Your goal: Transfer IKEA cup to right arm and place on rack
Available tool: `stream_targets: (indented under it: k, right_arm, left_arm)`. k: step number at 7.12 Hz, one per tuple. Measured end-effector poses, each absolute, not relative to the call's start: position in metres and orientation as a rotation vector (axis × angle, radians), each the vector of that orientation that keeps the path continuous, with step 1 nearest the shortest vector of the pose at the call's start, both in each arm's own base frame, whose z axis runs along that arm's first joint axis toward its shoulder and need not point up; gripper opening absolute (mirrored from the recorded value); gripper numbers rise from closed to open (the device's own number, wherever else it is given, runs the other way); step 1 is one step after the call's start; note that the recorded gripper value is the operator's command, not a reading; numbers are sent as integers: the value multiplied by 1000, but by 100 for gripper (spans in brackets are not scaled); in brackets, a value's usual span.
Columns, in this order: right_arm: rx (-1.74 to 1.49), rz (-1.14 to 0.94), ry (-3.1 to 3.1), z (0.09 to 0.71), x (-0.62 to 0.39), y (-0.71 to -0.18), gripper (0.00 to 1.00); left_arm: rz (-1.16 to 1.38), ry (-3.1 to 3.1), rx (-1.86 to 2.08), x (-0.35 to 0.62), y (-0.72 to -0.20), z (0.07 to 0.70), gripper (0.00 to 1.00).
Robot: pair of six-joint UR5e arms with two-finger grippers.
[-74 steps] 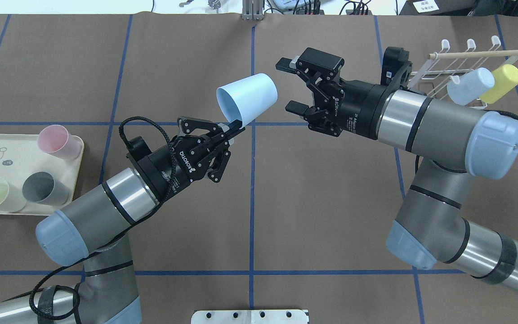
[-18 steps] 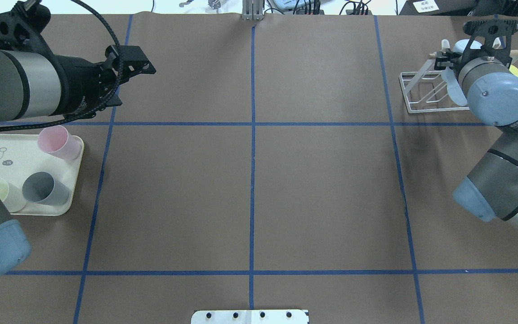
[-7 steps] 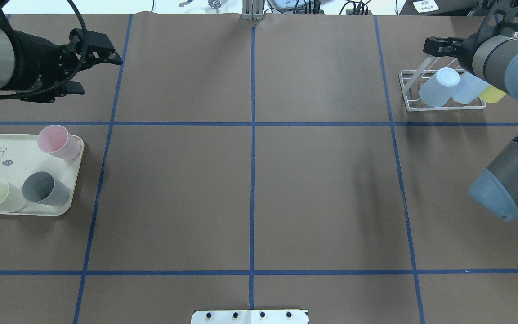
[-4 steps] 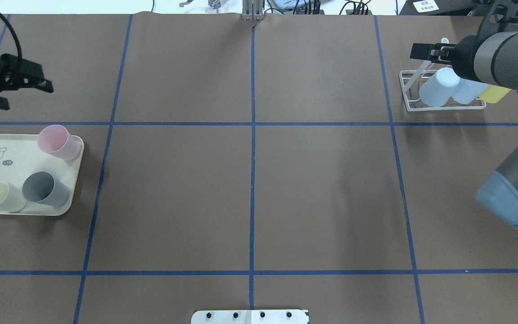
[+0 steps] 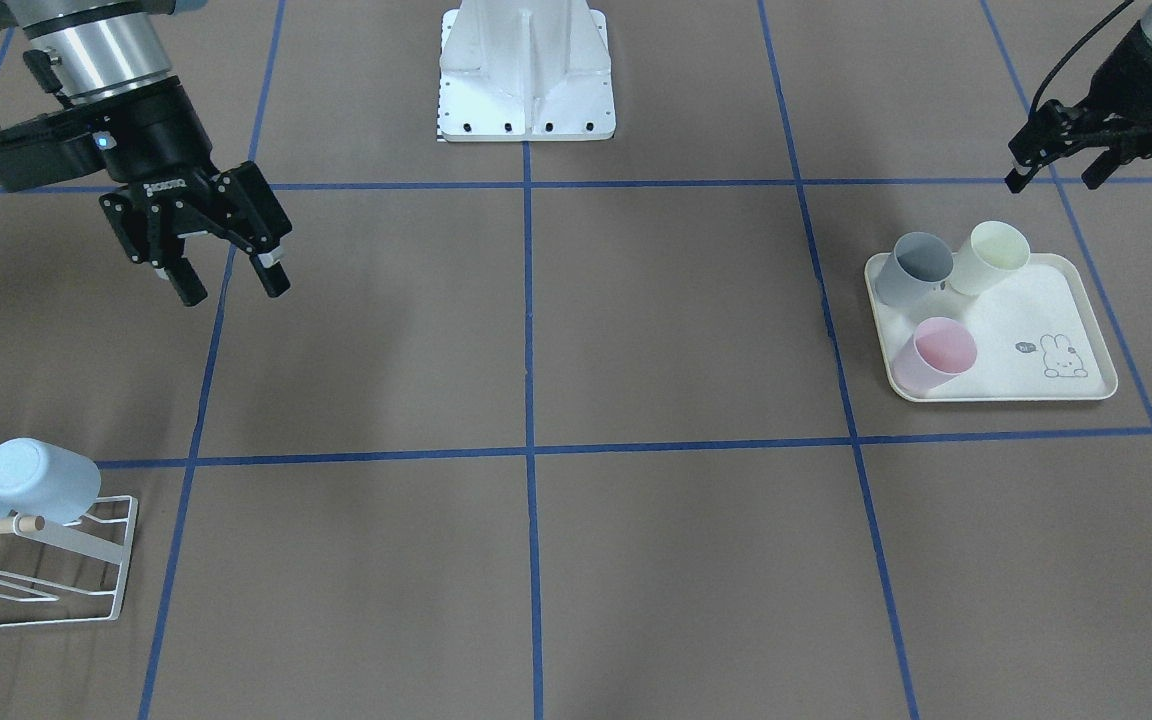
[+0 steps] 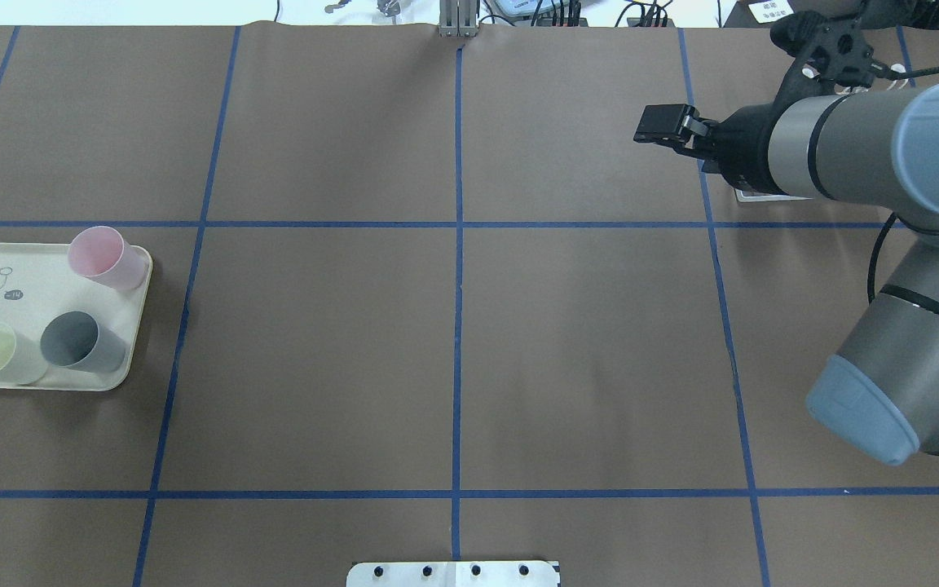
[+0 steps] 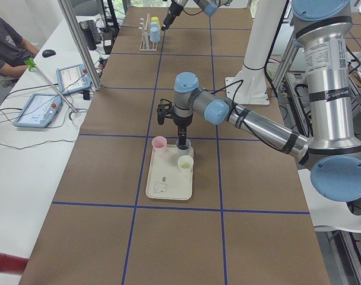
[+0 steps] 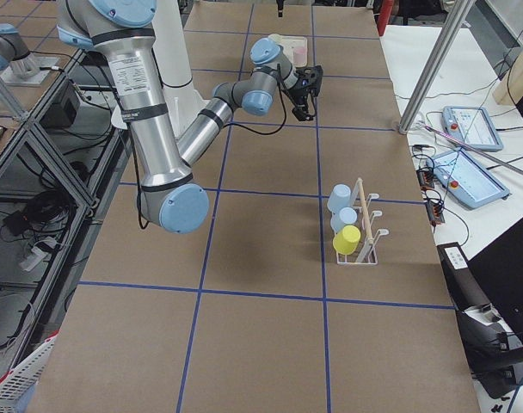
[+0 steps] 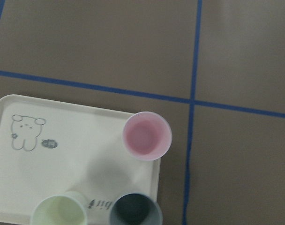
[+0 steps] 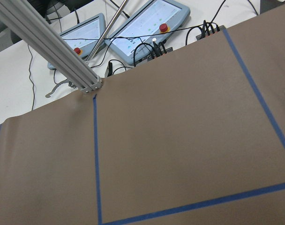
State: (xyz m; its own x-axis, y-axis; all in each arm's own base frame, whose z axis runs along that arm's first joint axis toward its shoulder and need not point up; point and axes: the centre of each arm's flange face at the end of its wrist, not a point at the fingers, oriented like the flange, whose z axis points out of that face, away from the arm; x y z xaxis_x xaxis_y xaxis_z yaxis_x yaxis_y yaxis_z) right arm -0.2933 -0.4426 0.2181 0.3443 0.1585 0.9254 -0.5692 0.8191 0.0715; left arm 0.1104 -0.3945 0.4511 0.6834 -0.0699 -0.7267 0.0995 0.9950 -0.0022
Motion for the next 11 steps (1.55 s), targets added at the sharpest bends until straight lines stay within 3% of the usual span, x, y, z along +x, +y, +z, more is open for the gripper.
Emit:
stream_targets:
  k: [8,11]
  right_arm:
    - [301,520,-1365,185,-304,-413,100]
    - [296,518,-1368,184,-304,-413,100]
  left_arm:
    - [-111,824,-35,157,-402,564,100]
    - [-100,804,-64,161,-395,581,92]
